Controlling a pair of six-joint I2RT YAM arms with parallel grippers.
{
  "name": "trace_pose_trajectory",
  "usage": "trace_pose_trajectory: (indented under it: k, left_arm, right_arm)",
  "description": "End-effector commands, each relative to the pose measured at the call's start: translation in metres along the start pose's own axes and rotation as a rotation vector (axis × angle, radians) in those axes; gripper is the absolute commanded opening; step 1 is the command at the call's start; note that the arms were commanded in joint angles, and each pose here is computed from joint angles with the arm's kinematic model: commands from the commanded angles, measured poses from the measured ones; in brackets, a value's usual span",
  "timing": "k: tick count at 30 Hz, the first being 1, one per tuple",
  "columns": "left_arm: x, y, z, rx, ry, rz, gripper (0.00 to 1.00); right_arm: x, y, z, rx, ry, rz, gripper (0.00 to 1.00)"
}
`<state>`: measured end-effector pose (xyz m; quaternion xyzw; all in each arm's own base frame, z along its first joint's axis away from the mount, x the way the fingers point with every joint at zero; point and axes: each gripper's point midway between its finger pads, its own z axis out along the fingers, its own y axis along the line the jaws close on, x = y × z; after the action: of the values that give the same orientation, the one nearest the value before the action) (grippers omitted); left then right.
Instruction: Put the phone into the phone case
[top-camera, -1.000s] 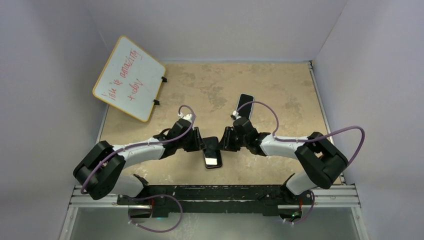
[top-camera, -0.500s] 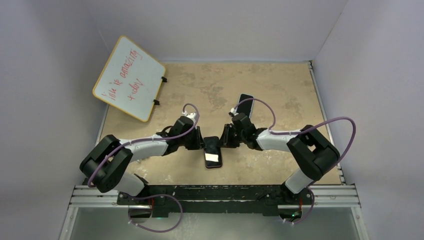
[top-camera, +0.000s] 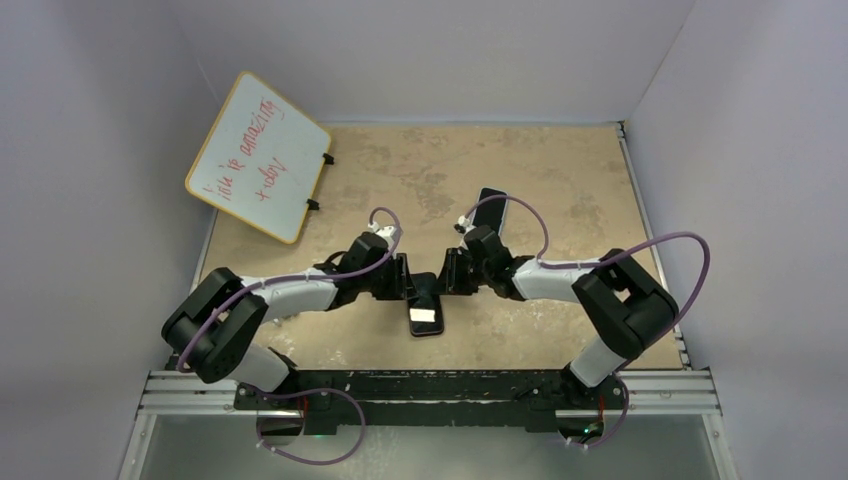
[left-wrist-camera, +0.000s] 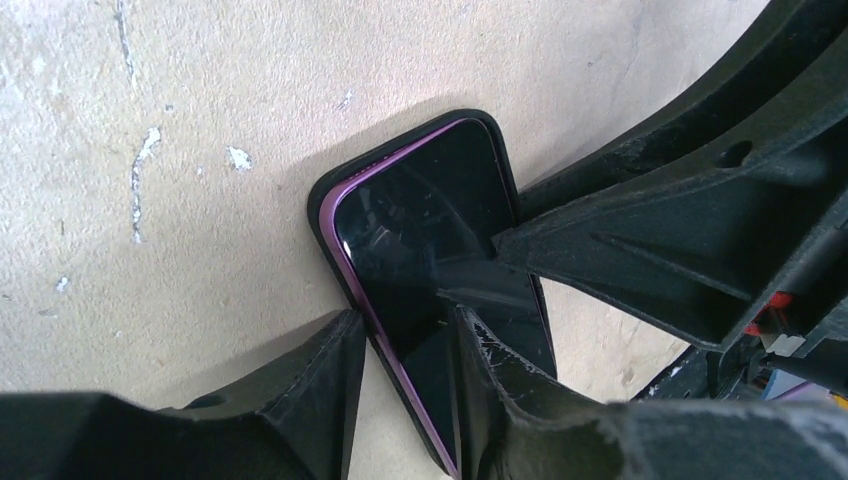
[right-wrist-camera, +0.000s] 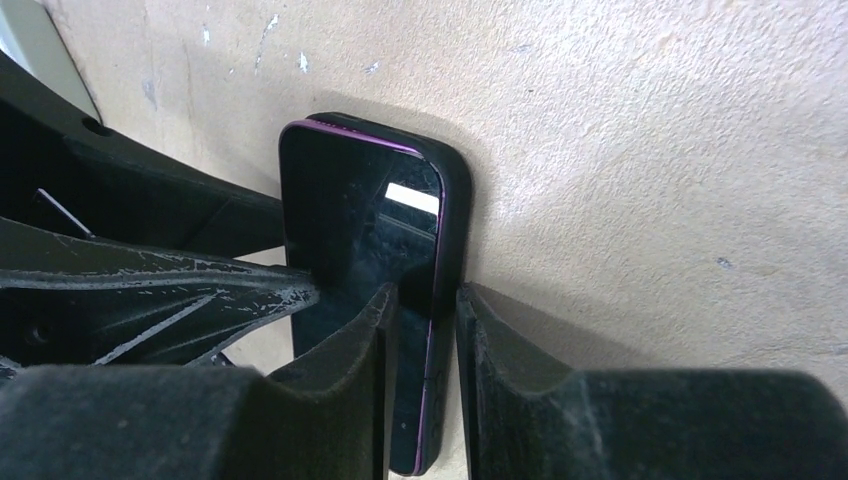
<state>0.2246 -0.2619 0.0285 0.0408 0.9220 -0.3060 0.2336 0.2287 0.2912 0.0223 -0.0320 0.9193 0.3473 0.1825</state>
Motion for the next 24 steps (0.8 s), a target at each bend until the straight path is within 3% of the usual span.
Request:
trace_pose_trajectory:
  k: [1, 5, 13, 18, 24]
  left_arm:
    - [-0.007, -0.01, -0.008, 0.006, -0.022, -0.043, 0.37]
    - [0.007, -0.006, -0.015, 0.003, 0.011, -0.082, 0.3]
    - [0.031, -0.002, -0.015, 0.049, 0.049, -0.128, 0.14]
    - [0.04, 0.005, -0.014, 0.043, 0.07, -0.133, 0.13]
    - [0.046, 0.008, -0.014, 0.043, 0.076, -0.133, 0.11]
  right_arm:
    - [0.004, 0.007, -0.006, -0.018, -0.019, 0.004, 0.32]
    - [0.01, 0.004, -0.016, -0.027, -0.044, 0.025, 0.41]
    - [0.023, 0.004, -0.016, -0.06, -0.029, 0.087, 0.49]
    - [0.029, 0.02, -0.01, -0.094, -0.008, 0.093, 0.53]
    - [0.025, 0.051, -0.02, -0.264, -0.018, 0.13, 0.52]
